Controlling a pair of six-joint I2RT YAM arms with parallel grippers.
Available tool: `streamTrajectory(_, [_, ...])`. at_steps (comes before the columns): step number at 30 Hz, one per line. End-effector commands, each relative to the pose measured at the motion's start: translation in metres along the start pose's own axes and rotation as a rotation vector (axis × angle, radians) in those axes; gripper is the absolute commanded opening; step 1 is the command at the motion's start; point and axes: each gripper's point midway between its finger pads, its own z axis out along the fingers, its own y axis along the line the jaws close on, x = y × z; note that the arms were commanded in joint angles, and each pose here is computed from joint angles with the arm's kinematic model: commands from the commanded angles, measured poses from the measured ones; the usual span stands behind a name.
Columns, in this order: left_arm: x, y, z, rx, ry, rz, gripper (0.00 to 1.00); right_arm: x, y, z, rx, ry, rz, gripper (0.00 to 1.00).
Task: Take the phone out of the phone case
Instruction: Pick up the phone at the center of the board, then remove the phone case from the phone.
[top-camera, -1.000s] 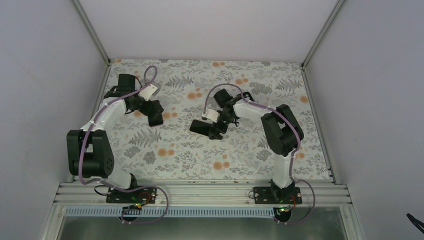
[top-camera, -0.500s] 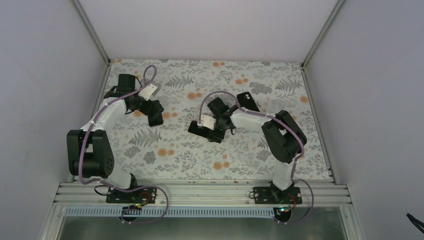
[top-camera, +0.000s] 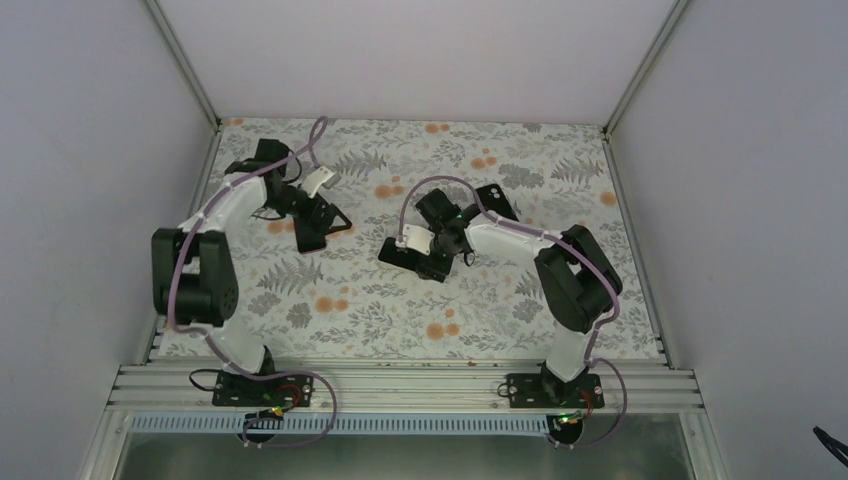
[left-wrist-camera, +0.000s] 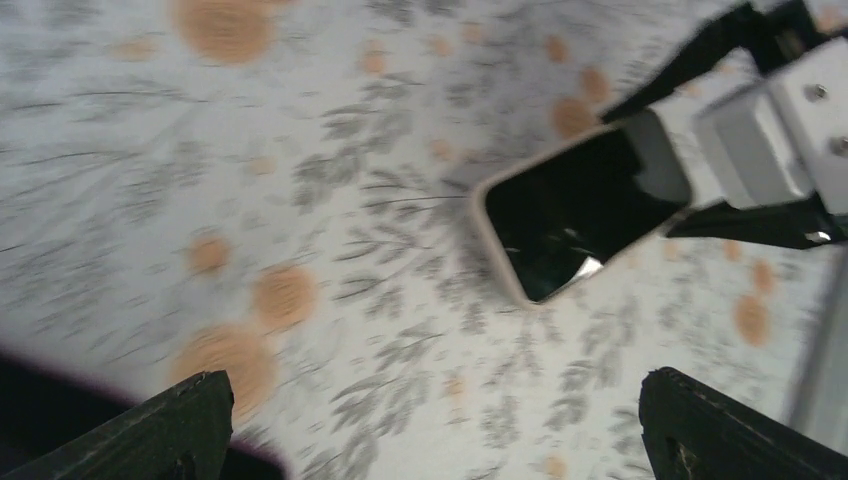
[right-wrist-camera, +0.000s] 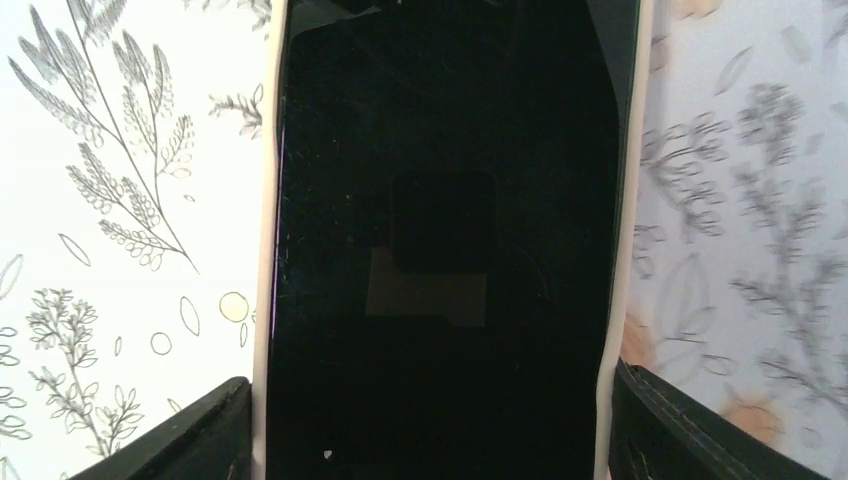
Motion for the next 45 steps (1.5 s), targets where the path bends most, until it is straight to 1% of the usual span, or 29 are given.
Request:
streamTrajectory(1, [-0.005,-0.049,0.015,0.352,0.025,-0.012,1.00,-0.041,-0.019,-0.048,0.080,-0.111,-0.005,0.58])
streamTrajectory(3, [-0.004,-0.049,0.026,0.379,0.060,-0.034,1.00,-0.050,-0.022,-0.058,0.092,-0.128,-0.011,0.58])
streamTrajectory(7, [0.000,-0.044,0.052,0.371,0.125,-0.056,1.00,-0.069,-0.026,-0.077,0.104,-0.173,-0.018,0.59])
streamTrajectory(12, [0.001,-0.047,0.076,0.390,0.176,-0.069,1.00,-0.081,-0.024,-0.082,0.106,-0.190,-0.034,0.58])
streamTrajectory(20, [-0.013,-0.073,0.074,0.532,0.145,-0.051,0.97,-0.087,-0.022,-0.077,0.100,-0.198,-0.045,0.57])
streamTrajectory(22, [-0.013,-0.076,0.073,0.556,0.145,-0.056,0.93,-0.088,-0.023,-0.077,0.103,-0.201,-0.046,0.57])
streamTrajectory(24, [-0.011,-0.078,0.073,0.577,0.147,-0.064,0.87,-0.088,-0.023,-0.076,0.105,-0.199,-0.046,0.57])
streamTrajectory(27, [-0.010,-0.082,0.072,0.610,0.147,-0.068,0.70,-0.088,-0.024,-0.075,0.106,-0.200,-0.046,0.56])
streamTrajectory(31, [-0.012,-0.085,0.072,0.634,0.142,-0.073,0.45,-0.090,-0.022,-0.076,0.095,-0.204,-0.047,0.56])
streamTrajectory(32, [-0.013,-0.085,0.071,0.640,0.139,-0.072,0.41,-0.090,-0.021,-0.076,0.095,-0.205,-0.048,0.56])
streamTrajectory(34, [-0.015,-0.087,0.071,0.650,0.133,-0.071,0.35,-0.090,-0.019,-0.075,0.086,-0.205,-0.050,0.55])
streamTrajectory(38, [-0.020,-0.092,0.067,0.676,0.117,-0.057,0.29,-0.090,-0.012,-0.072,0.071,-0.198,-0.059,0.55])
streamTrajectory(41, [-0.022,-0.096,0.066,0.686,0.114,-0.041,0.19,-0.089,-0.008,-0.070,0.063,-0.192,-0.064,0.56])
streamTrajectory(43, [-0.022,-0.098,0.065,0.686,0.112,-0.028,0.11,-0.090,-0.006,-0.071,0.053,-0.194,-0.067,0.61])
streamTrajectory(45, [-0.023,-0.100,0.063,0.683,0.109,-0.015,0.05,-0.089,-0.002,-0.071,0.023,-0.193,-0.066,0.72])
